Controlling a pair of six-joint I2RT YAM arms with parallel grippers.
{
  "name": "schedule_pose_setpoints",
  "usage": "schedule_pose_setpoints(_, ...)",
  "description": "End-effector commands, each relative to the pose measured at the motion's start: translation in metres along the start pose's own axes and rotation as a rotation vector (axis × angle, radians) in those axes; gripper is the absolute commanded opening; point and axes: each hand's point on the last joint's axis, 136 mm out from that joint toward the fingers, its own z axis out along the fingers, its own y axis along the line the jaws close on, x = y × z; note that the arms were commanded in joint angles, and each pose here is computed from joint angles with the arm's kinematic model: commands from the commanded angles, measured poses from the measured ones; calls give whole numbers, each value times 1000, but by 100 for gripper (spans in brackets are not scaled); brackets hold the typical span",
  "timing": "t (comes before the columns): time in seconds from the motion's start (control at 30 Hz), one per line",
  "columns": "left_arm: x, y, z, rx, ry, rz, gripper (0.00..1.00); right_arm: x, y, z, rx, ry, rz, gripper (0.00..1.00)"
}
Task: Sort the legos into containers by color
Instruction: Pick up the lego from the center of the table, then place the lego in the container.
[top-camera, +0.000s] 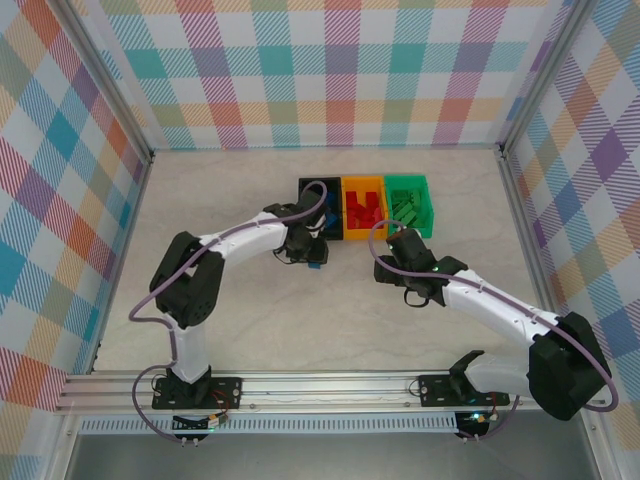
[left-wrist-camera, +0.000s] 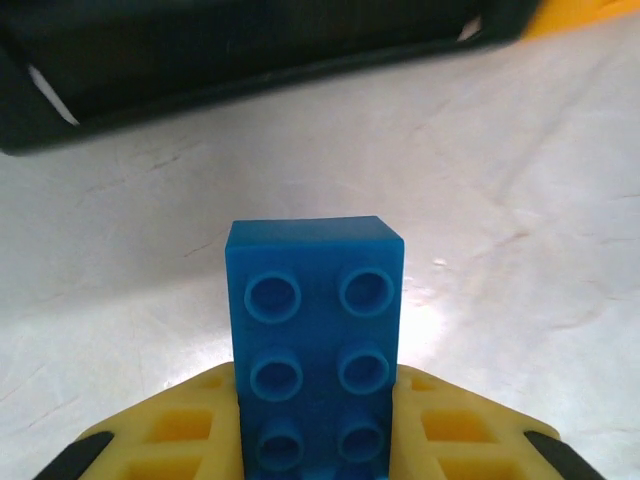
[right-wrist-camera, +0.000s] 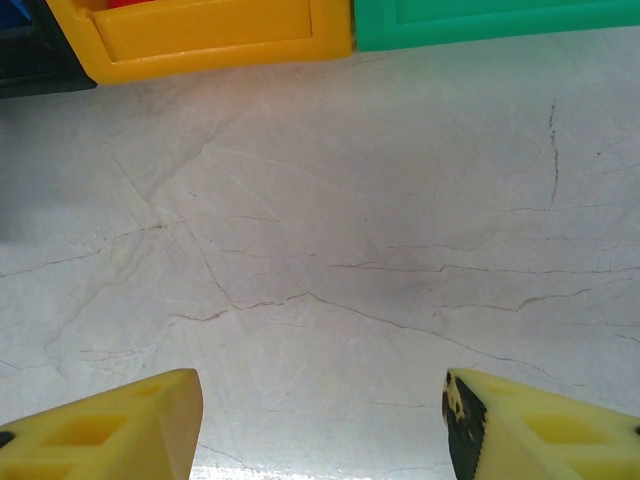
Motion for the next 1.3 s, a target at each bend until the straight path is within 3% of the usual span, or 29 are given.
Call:
schedule_pose_setpoints(0.0,-24,-13,-46,20,-113,0,21,-2,7,2,-25,-5,20,65)
schedule_pose_setpoints(0.2,-62,-17,-72,-3,-244,16,23,0,7,2,-29,1,17,65)
schedule_pose_setpoints(0.4,-89,-1,-60,-96,-275,-12,23,5,0,-6,-21,-2,26,66)
schedule_pose_setpoints(0.67,-121,33,-31,-202,-279,-156,24,18,-18,-19,15,-11,32,66)
schedule_pose_setpoints(0.87,-129,32,-13,-196,-243,-150,37,26,-26,-20,21,-11,51,67)
schedule_pose_setpoints(1.03,-125,19,-25,-102,-285,-121,65,27,-25,-17,18,-14,56,67)
schedule_pose_setpoints(1.27,-116,22,-68,-90,-366,-106,66,23,-13,-7,-14,7,51,67)
